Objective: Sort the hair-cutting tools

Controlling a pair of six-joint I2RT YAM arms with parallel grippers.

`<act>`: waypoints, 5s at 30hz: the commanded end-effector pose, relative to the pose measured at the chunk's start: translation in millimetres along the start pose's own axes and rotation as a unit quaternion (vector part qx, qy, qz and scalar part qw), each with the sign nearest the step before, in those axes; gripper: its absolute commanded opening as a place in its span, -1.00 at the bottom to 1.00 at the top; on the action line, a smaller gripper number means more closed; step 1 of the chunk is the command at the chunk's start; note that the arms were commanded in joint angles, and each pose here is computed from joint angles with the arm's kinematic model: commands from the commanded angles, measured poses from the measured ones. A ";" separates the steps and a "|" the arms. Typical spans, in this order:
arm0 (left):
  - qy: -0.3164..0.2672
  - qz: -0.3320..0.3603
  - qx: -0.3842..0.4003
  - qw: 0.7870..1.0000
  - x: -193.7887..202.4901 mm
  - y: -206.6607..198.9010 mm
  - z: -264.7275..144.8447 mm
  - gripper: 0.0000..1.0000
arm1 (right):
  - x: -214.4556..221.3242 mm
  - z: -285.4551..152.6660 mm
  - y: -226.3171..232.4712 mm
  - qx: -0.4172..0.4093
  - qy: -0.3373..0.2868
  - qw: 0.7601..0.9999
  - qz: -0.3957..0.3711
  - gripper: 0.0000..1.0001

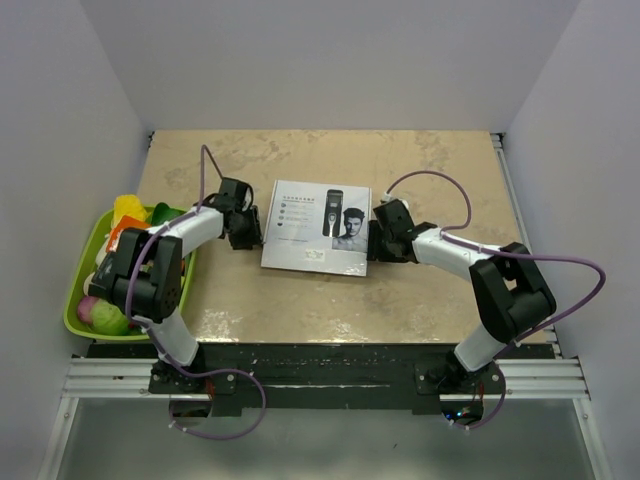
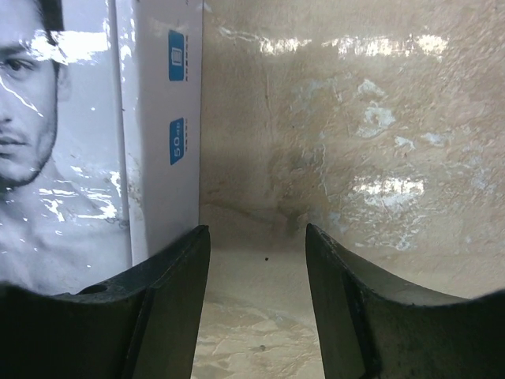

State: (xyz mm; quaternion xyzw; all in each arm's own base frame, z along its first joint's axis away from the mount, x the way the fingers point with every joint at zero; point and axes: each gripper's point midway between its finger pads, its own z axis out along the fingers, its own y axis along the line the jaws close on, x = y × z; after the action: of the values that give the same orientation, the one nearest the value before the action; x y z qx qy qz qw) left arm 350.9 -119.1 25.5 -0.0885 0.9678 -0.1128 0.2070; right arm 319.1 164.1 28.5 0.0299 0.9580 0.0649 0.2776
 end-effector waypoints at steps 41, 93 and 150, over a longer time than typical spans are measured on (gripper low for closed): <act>0.027 0.014 0.129 0.991 41.5 -58.1 -39.2 -0.16 | 18.5 -17.3 39.2 -0.118 0.044 0.992 -0.016 0.07; -0.025 0.045 0.013 0.999 18.8 -19.9 -63.2 -0.14 | -9.7 -53.6 3.0 -0.032 -0.025 0.999 -0.031 0.09; -0.010 0.067 0.012 0.998 6.5 -41.8 -23.7 -0.18 | 5.1 -17.7 28.0 -0.017 -0.013 0.998 -0.066 0.11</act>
State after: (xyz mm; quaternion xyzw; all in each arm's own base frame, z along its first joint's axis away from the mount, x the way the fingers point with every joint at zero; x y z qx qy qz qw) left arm 312.3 -151.2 21.5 -0.0294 0.9801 -0.1033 0.1672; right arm 285.7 188.2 23.9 -0.0412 0.9648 0.0687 0.2505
